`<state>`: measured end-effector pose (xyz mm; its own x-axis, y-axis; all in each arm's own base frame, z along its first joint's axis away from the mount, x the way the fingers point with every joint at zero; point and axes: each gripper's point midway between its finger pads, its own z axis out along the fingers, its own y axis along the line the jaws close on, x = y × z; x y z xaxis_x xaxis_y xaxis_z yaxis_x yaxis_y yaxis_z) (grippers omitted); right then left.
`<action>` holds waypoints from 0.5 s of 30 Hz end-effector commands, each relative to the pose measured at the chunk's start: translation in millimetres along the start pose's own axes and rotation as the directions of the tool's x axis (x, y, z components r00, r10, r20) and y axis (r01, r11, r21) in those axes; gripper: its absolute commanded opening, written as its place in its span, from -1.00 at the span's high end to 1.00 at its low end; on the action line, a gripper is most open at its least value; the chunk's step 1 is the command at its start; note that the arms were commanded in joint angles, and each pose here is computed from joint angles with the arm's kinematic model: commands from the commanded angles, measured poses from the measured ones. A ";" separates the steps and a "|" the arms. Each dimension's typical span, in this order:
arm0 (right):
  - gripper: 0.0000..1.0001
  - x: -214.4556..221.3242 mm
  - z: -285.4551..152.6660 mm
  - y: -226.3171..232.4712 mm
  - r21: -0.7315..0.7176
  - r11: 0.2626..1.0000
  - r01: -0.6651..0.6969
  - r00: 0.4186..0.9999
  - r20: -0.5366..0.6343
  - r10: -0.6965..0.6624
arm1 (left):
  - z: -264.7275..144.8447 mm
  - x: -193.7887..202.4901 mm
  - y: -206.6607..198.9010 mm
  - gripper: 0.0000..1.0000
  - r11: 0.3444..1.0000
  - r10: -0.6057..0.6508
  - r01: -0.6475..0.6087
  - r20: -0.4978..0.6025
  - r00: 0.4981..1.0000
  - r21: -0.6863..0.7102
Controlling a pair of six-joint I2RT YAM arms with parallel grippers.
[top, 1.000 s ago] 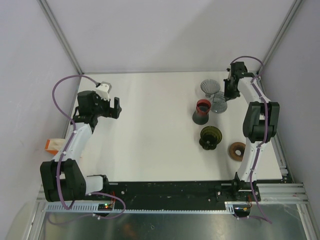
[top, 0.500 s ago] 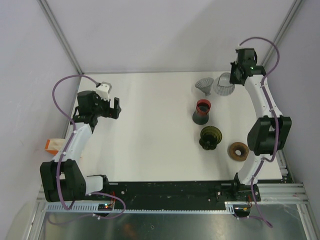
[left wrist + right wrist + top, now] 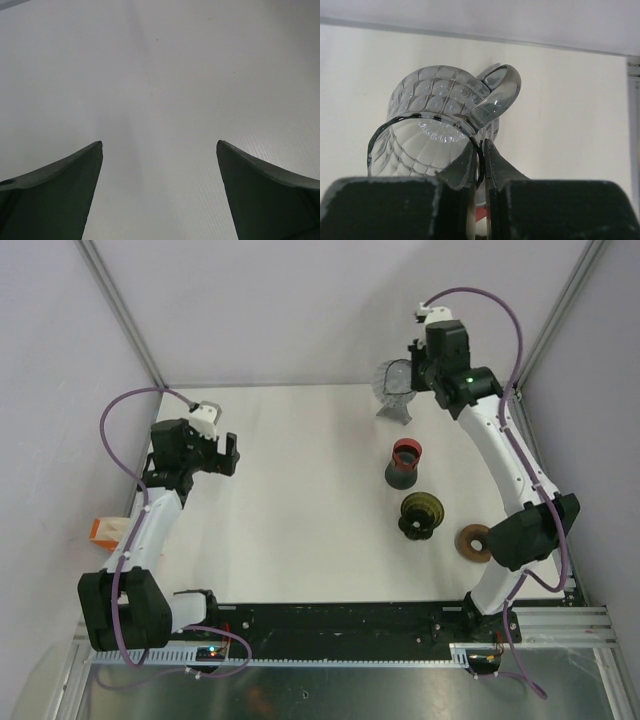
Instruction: Place the coffee filter in the dripper
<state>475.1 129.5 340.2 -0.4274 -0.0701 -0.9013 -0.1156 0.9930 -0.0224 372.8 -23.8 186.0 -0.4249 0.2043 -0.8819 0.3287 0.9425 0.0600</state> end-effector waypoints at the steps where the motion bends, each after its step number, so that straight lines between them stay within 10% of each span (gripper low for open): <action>1: 1.00 -3.5 -12.9 78.4 -0.170 0.985 0.019 0.999 0.040 -0.013 | -11.1 -34.3 2.3 -0.99 0.999 0.042 -0.041 0.080 0.996 -0.010; 15: 1.00 137.1 19.0 216.4 -0.329 0.944 0.015 0.972 -0.217 -0.091 | -16.4 -40.8 -24.9 -0.99 0.993 0.023 -0.033 0.091 0.996 0.111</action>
<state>401.2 321.4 202.8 -0.6031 -0.2737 -0.7493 -0.4565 0.8887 0.0429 370.8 -33.0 201.8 -0.3994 0.2035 -0.8939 0.3702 0.9278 0.0458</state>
